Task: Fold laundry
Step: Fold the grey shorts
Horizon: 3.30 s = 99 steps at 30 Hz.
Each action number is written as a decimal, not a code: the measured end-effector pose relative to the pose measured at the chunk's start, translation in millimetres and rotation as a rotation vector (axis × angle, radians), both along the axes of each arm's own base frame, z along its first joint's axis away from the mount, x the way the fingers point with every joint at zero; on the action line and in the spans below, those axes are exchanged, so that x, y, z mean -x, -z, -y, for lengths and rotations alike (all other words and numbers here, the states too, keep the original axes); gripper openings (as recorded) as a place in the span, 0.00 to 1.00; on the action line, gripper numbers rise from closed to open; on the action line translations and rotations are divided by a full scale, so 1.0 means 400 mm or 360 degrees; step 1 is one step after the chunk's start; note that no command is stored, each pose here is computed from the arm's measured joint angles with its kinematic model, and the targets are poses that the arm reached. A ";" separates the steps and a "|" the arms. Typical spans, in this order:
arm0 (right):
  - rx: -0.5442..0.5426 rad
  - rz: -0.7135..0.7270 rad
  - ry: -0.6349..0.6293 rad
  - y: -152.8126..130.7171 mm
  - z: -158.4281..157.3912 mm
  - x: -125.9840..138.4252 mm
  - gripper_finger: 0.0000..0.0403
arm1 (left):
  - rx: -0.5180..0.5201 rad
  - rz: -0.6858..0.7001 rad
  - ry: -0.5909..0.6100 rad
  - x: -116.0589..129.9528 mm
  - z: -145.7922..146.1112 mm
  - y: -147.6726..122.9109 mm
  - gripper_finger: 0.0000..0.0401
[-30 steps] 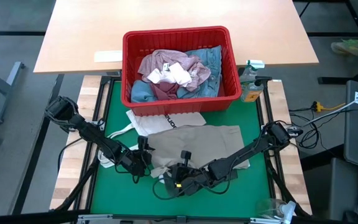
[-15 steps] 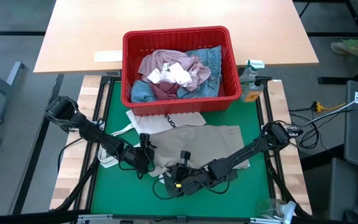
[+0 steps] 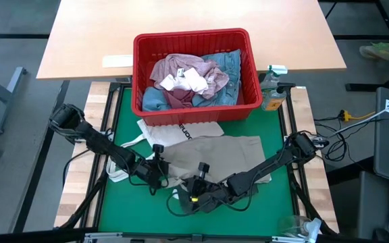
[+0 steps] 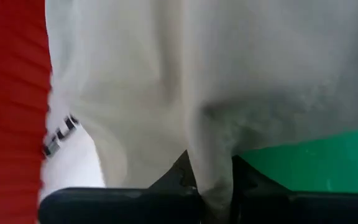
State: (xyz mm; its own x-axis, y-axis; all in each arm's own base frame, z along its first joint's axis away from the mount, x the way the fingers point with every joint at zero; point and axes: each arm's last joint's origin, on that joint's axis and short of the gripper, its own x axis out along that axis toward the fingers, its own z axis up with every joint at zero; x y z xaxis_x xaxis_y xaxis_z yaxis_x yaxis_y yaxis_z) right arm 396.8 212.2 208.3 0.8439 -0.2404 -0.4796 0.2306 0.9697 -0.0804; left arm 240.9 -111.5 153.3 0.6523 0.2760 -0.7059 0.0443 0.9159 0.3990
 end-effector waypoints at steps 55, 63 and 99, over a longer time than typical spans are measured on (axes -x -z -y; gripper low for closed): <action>-0.0389 -0.0775 0.0970 0.000 -0.068 0.358 0.05 | 0.0099 0.0975 0.0431 -0.458 -0.099 0.015 0.03; -0.0371 -0.0787 0.0947 0.000 -0.068 0.357 0.05 | 0.0115 0.0975 0.0402 -0.460 -0.099 0.025 0.06; -0.0399 -0.0965 0.0822 -0.206 -0.083 0.357 0.46 | 0.0569 0.1465 0.0143 -0.458 -0.108 -0.073 0.46</action>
